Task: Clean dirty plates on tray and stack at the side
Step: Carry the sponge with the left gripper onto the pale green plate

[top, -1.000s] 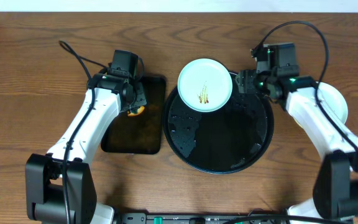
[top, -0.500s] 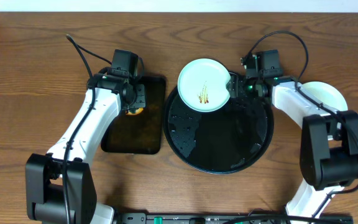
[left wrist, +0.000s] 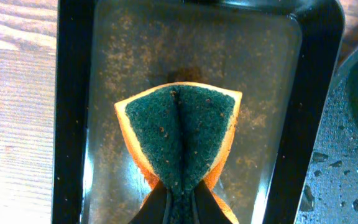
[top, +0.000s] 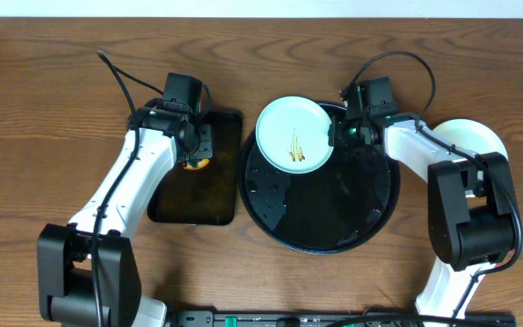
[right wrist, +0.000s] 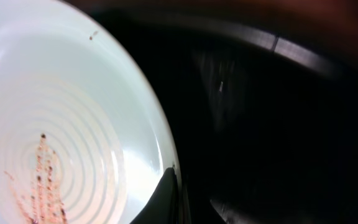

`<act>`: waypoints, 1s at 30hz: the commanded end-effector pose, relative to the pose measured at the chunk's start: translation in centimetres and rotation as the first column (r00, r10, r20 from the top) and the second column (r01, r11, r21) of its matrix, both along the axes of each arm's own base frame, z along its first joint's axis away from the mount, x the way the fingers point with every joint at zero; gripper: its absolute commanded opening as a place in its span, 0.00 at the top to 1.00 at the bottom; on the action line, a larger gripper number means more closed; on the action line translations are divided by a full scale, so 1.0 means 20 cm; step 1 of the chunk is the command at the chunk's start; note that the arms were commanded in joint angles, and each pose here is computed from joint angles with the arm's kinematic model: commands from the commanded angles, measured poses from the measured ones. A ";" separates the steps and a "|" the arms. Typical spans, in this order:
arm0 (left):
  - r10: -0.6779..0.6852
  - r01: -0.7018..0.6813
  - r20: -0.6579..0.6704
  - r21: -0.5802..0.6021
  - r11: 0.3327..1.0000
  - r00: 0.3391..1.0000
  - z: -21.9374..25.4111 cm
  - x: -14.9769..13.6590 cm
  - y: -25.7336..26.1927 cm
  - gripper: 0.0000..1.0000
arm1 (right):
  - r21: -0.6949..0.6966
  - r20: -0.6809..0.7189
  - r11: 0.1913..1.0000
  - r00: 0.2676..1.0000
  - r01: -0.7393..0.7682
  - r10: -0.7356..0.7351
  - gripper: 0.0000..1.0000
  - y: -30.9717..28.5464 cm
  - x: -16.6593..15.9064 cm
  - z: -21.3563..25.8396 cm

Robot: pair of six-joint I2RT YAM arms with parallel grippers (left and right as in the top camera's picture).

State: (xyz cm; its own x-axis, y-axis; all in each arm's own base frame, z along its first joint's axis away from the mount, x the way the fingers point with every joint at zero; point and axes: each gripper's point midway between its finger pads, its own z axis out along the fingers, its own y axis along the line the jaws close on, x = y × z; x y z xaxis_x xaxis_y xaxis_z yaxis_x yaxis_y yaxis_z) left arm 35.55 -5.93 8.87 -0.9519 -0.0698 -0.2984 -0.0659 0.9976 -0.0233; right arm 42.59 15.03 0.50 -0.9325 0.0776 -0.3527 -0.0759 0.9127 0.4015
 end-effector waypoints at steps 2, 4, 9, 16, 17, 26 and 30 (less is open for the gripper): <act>-0.029 0.027 -0.032 -0.076 0.997 0.999 -0.02 -0.03 -0.07 0.92 | -0.078 -0.089 0.997 0.996 0.024 -0.031 0.99 -0.07 -0.09 -0.06; -0.055 0.048 -0.040 -0.154 0.987 0.998 -0.02 -0.04 -0.14 0.92 | -0.122 -0.121 0.992 0.991 0.033 -0.048 0.99 -0.11 -0.14 -0.06; -0.151 0.132 -0.027 -0.342 0.930 0.988 0.03 -0.06 -0.35 0.92 | -0.230 -0.159 0.972 0.983 0.051 -0.090 0.99 -0.22 -0.25 0.03; -0.283 0.278 0.043 -0.376 0.884 0.958 0.06 -0.09 -0.63 0.92 | -0.272 -0.312 0.962 0.947 -0.008 -0.081 0.99 -0.23 -0.47 0.02; -0.289 0.284 0.046 -0.382 0.880 0.956 0.06 -0.10 -0.67 0.92 | -0.275 -0.322 0.961 0.943 -0.013 -0.080 0.99 -0.23 -0.48 0.02; -0.250 0.185 -0.085 -0.459 0.869 0.965 -0.10 -0.22 -0.98 0.92 | -0.277 -0.334 0.961 0.939 -0.016 -0.080 0.99 -0.23 -0.50 0.00; -0.305 0.221 -0.091 -0.500 0.837 0.948 -0.14 -0.28 -1.12 0.92 | -0.276 -0.331 0.961 0.940 -0.016 -0.080 0.99 -0.23 -0.50 0.00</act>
State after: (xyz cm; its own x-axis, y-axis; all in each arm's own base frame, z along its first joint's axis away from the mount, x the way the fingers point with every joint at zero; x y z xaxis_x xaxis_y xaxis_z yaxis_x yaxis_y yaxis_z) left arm 31.24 -26.54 6.39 -0.9773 0.1017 -0.1860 0.1791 0.8655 -0.4678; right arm 32.95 10.64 0.72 -0.9978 0.0598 -0.0302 0.0543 0.9859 0.1583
